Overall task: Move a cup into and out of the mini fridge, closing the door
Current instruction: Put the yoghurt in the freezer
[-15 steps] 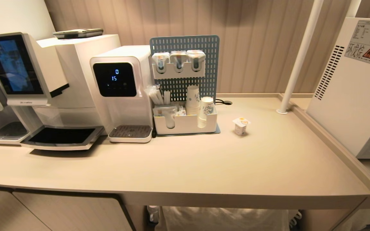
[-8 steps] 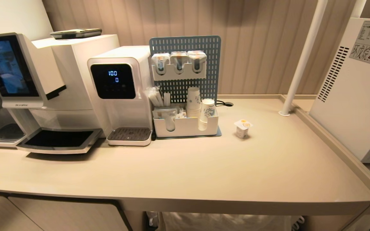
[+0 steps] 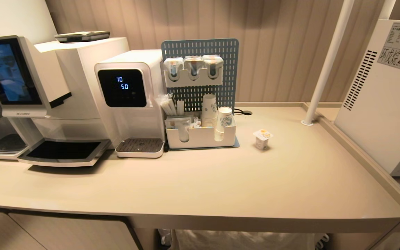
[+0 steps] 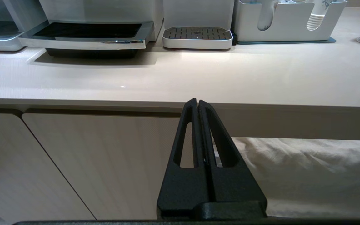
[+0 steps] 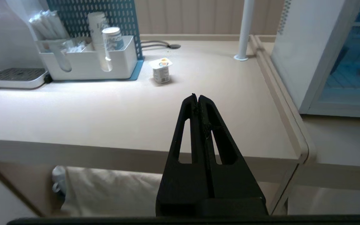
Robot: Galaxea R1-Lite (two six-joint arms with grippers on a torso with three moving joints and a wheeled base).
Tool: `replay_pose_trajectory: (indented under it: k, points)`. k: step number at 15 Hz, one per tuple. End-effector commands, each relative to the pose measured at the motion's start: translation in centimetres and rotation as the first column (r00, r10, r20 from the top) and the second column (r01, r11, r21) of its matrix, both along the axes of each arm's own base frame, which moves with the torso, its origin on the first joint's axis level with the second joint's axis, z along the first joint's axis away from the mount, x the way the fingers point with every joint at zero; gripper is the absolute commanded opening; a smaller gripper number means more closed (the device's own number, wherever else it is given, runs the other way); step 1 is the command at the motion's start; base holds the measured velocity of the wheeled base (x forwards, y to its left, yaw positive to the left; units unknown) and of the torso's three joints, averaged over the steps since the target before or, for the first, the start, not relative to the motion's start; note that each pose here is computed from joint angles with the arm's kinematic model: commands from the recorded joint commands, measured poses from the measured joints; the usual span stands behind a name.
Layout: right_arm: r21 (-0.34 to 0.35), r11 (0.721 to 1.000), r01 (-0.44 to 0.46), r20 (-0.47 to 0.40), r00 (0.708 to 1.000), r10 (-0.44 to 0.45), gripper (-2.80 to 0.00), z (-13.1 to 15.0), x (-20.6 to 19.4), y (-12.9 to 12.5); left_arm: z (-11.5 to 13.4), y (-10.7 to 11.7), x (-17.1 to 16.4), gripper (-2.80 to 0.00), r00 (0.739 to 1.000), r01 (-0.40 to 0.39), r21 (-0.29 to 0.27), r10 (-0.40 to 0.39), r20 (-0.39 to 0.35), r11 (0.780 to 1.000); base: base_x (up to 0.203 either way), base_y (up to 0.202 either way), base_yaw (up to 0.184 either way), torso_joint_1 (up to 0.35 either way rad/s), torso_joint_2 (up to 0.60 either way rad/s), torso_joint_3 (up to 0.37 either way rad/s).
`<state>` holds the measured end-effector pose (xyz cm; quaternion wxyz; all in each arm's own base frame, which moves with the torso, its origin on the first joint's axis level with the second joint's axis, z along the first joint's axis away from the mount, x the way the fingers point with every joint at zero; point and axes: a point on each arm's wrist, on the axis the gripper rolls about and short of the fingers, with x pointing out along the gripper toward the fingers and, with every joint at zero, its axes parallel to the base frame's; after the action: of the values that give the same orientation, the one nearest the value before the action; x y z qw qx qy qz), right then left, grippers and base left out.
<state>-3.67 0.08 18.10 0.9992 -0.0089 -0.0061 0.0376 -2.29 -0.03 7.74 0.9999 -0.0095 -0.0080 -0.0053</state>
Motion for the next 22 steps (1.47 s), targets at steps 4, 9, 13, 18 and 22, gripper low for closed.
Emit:
replay_pose_trajectory:
  k: [4,9,13,18,22]
  points:
    - [0.010,0.969,-0.246,-0.377,0.897,0.231,-2.80,3.6,10.7,0.7,0.0,0.0,0.0,-2.80,1.000,-0.001,-0.001,0.001,-0.001,1.000,0.000,0.000,0.000,0.000,0.00,0.000]
    - [0.154,0.883,-0.444,-0.426,0.776,0.465,-2.80,-1.0,19.7,-0.1,0.0,0.0,0.0,-2.80,1.000,-0.001,-0.001,0.001,-0.001,1.000,0.000,0.000,0.000,0.000,0.00,0.000]
    - [0.253,0.827,-0.502,-0.439,0.702,0.561,-2.80,-7.1,26.6,-2.7,0.0,0.0,0.0,-2.80,1.000,-0.001,-0.001,0.001,-0.001,1.000,0.000,0.000,0.000,0.000,0.00,0.000]
    - [0.184,0.837,-0.515,-0.448,0.714,0.538,-2.80,-13.2,36.0,-3.5,0.0,0.0,0.0,-2.80,1.000,-0.001,-0.001,0.001,-0.001,1.000,0.000,0.000,0.000,0.000,0.00,0.000]
    - [0.086,0.866,-0.493,-0.449,0.757,0.475,0.00,-13.8,42.0,-1.9,0.0,0.0,0.0,-2.80,1.000,-0.001,-0.001,0.001,-0.001,1.000,0.000,0.000,0.000,0.000,0.00,0.000]
